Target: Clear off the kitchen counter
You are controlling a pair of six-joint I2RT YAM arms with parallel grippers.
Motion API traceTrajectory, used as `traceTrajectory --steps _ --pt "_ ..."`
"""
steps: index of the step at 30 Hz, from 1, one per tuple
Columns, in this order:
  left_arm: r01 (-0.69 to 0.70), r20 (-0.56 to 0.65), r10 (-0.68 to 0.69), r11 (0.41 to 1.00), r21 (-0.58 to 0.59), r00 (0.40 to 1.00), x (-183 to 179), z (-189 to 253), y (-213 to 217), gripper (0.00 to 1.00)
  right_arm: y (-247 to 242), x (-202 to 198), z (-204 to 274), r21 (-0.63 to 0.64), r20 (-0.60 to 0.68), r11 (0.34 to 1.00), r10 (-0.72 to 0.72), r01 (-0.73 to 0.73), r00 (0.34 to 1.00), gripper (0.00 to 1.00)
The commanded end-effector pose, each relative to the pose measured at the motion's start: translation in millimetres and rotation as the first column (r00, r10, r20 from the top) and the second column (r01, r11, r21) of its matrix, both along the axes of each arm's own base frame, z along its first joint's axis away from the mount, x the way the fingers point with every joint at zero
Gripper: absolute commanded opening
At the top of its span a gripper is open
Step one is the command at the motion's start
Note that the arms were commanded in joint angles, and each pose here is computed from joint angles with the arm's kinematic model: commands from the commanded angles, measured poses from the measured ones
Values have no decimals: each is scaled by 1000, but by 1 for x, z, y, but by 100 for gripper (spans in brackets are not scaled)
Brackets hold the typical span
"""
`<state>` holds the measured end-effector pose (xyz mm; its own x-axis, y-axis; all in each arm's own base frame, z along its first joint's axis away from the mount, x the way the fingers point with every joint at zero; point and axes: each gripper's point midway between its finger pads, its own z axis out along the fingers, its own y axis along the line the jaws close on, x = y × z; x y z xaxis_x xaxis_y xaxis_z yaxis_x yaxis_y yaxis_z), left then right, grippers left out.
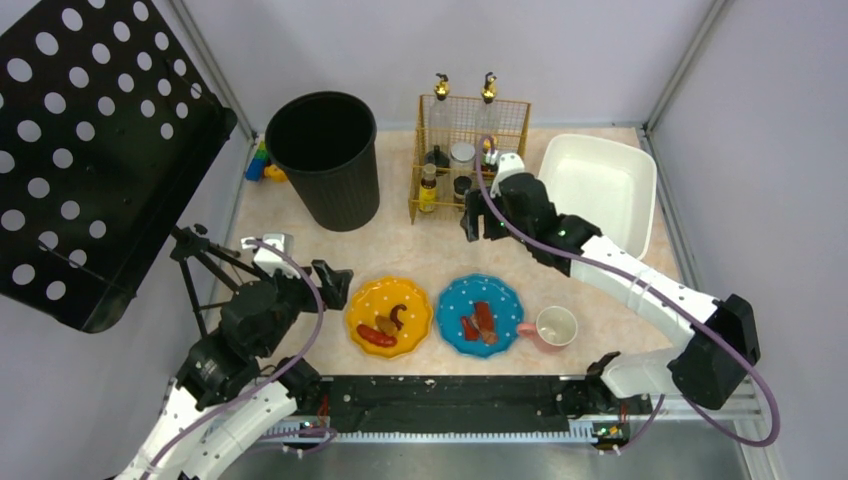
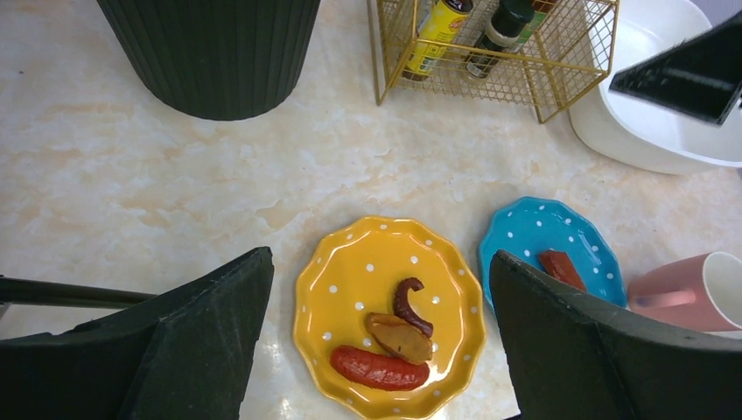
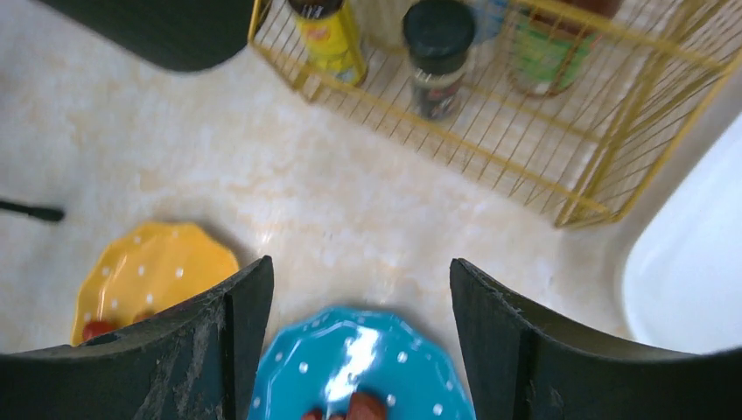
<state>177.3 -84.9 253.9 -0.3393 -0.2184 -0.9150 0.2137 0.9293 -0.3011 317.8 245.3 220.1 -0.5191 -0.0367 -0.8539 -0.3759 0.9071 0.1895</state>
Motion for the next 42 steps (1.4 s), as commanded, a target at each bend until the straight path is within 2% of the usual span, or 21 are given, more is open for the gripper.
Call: traceTrajectory --steps 1,12,22,28,34,42 --pt "22 -28 -25 996 -88 999 3 3 -16 97 19 -36 -4 38 -38 993 111 -109 993 72" --pt "-192 -297 151 975 -114 943 11 -56 -14 91 70 -79 -54 96 -155 942 335 -323 929 70" --pt "-386 -521 292 919 -79 802 0 -126 -8 91 105 -71 -84 96 -193 910 415 -403 889 70" --pt "-413 -580 316 910 -40 751 -7 -157 -7 88 127 -70 -105 114 -241 880 474 -460 847 69" --pt "-426 -625 315 904 -30 714 -16 -183 -8 75 136 -70 -123 129 -277 868 496 -480 823 66" --pt "-452 -661 318 891 -36 680 -26 -207 -7 65 145 -76 -137 158 -316 848 529 -506 788 52"
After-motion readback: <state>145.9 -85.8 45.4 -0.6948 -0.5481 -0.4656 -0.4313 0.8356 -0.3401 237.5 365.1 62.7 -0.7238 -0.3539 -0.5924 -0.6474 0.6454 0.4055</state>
